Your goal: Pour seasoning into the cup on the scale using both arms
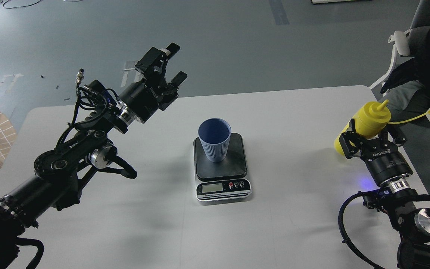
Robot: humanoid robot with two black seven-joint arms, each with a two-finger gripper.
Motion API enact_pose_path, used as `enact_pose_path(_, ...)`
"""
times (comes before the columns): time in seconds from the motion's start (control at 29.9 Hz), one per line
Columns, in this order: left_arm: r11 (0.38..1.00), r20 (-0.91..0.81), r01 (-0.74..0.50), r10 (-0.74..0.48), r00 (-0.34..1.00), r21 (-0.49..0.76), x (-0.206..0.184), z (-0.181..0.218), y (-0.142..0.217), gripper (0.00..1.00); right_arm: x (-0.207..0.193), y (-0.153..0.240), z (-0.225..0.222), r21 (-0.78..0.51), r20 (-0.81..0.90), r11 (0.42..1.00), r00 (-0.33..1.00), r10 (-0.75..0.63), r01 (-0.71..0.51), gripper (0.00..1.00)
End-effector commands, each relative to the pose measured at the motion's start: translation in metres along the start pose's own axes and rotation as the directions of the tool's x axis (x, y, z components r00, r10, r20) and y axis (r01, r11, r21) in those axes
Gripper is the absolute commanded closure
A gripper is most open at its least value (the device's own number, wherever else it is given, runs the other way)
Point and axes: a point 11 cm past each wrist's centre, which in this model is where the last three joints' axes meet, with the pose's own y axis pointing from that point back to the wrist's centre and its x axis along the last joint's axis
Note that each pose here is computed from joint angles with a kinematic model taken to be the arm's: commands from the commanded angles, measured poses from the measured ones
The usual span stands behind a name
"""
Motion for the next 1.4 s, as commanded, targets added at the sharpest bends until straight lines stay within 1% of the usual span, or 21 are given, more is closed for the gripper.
enact_pose_path(0.0,1.0,0.0,0.002,-0.002,1.0,-0.001,-0.001,0.0,0.0,0.02,0.009,0.008,0.0,0.004,0.008,1.0,1.0,0.026,-0.026,0.86)
enact_pose_path(0.07,1.0,0.0,0.003,-0.003,1.0,-0.002,-0.001,0.0,-0.001,0.02,0.014,0.01,0.0,0.007,0.012,0.999,0.999,0.042,-0.042,0.81)
enact_pose_path(0.1,1.0,-0.001,0.002,-0.002,1.0,0.0,-0.001,0.0,0.0,0.02,0.018,0.012,-0.001,0.011,0.018,0.998,0.998,0.054,-0.054,0.74)
enact_pose_path(0.13,1.0,0.001,-0.001,0.001,1.0,0.001,0.001,0.0,0.001,0.02,0.021,0.015,-0.001,0.013,0.021,0.998,0.998,0.064,-0.064,0.65)
enact_pose_path(0.17,1.0,0.002,-0.003,0.003,1.0,0.0,0.002,0.001,0.001,0.02,0.022,0.017,-0.001,0.014,0.022,0.998,0.997,0.068,-0.068,0.61)
enact_pose_path(0.2,1.0,0.003,-0.003,0.003,1.0,0.001,0.002,0.001,0.001,0.02,0.025,0.02,0.0,0.015,0.024,0.997,0.997,0.077,-0.078,0.43)
enact_pose_path(0.27,1.0,0.004,-0.003,0.003,1.0,0.001,0.003,0.001,0.002,0.02,0.028,0.024,0.0,0.017,0.026,0.996,0.996,0.086,-0.086,0.17)
enact_pose_path(0.3,1.0,0.007,-0.007,0.007,1.0,0.003,0.005,0.001,0.003,0.02,0.03,0.026,0.0,0.017,0.026,0.996,0.995,0.092,-0.093,0.06)
enact_pose_path(0.5,1.0,0.018,-0.016,0.016,1.0,0.003,0.012,0.005,0.006,0.02,0.037,0.043,0.0,0.029,0.039,0.993,0.993,0.115,-0.116,0.01)
enact_pose_path(0.63,1.0,0.025,-0.011,0.011,1.0,-0.004,0.013,0.009,0.008,0.02,0.041,0.067,0.006,0.02,0.032,0.99,0.99,0.138,-0.139,0.0)
enact_pose_path(0.67,1.0,0.025,-0.011,0.011,1.0,-0.004,0.013,0.009,0.008,0.02,0.041,0.067,0.006,0.02,0.032,0.99,0.99,0.139,-0.139,0.0)
enact_pose_path(0.77,1.0,0.021,-0.012,0.012,1.0,-0.005,0.013,0.009,0.008,0.02,0.045,0.09,0.011,0.021,0.044,0.987,0.986,0.16,-0.161,0.0)
enact_pose_path(1.04,1.0,0.012,-0.009,0.009,1.0,-0.011,0.011,0.009,0.007,0.02,0.025,0.161,0.016,0.067,0.07,0.983,0.984,0.165,-0.169,0.0)
enact_pose_path(1.1,1.0,0.013,-0.01,0.01,1.0,-0.013,0.012,0.01,0.007,0.02,0.021,0.183,-0.003,0.096,0.037,0.975,0.979,0.2,-0.202,0.0)
enact_pose_path(1.14,1.0,0.013,-0.01,0.01,1.0,-0.013,0.012,0.01,0.007,0.02,0.021,0.183,-0.003,0.097,0.037,0.974,0.979,0.2,-0.203,0.0)
enact_pose_path(1.2,0.999,0.01,-0.019,0.02,1.0,-0.029,0.016,0.015,0.007,0.02,0.004,0.209,-0.049,0.172,-0.064,0.958,0.968,0.243,-0.229,0.0)
enact_pose_path(1.24,0.999,0.009,-0.025,0.025,1.0,-0.036,0.018,0.018,0.007,0.02,-0.005,0.213,-0.065,0.193,-0.101,0.955,0.964,0.246,-0.224,0.0)
enact_pose_path(1.27,0.998,0.004,-0.039,0.04,0.999,-0.055,0.022,0.023,0.006,0.02,-0.026,0.218,-0.094,0.231,-0.176,0.952,0.953,0.245,-0.202,0.0)
enact_pose_path(1.3,0.997,0.001,-0.046,0.046,0.999,-0.066,0.024,0.027,0.006,0.02,-0.039,0.219,-0.109,0.246,-0.217,0.951,0.946,0.24,-0.185,0.0)
enact_pose_path(1.34,0.995,-0.003,-0.056,0.056,0.998,-0.088,0.027,0.034,0.005,0.02,-0.066,0.22,-0.138,0.275,-0.301,0.949,0.925,0.234,-0.151,0.0)
enact_pose_path(1.37,0.994,-0.005,-0.059,0.059,0.998,-0.094,0.029,0.036,0.005,0.02,-0.08,0.22,-0.152,0.286,-0.343,0.949,0.91,0.232,-0.134,0.0)
